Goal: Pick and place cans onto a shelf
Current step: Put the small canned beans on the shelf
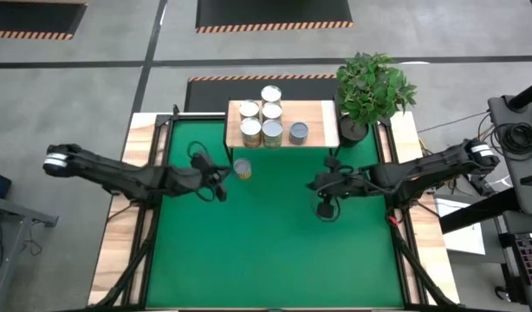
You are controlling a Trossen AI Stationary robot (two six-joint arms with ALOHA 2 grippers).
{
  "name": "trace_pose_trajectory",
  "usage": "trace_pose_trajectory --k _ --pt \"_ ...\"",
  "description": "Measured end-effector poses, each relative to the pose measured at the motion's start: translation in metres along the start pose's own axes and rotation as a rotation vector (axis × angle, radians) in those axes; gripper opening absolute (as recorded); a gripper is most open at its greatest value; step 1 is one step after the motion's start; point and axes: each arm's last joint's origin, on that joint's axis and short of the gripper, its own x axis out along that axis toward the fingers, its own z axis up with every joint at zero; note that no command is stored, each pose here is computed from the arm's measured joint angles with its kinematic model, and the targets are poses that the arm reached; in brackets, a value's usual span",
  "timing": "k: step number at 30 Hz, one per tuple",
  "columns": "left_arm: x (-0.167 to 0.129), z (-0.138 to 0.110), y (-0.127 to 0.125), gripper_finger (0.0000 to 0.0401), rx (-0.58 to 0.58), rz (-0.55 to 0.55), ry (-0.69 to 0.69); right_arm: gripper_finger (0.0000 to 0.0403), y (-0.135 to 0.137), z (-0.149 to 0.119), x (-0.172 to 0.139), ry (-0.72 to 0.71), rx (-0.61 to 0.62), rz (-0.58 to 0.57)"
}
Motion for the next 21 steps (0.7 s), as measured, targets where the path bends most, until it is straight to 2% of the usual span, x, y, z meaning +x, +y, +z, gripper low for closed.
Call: trace_pose_trajectory --k 4,11,16,21 --pt "0.017 -0.029 -0.023 0.0 0.103 0.034 0.002 0.0012 0.0 0.008 -0.002 -0.101 -0.069 0.007" --pt "0.042 -0.074 -0.049 0.0 0.235 0.269 -0.055 0.0012 0.001 0.012 -0.002 -0.14 -0.118 0.006" --pt "0.059 -0.092 -0.055 0.0012 0.203 0.308 -0.029 0.0012 0.001 0.01 -0.001 -0.135 -0.126 0.005" --pt "0.063 -0.099 -0.054 0.0064 0.158 0.316 -0.021 0.0012 0.001 0.008 -0.001 -0.128 -0.129 0.005"
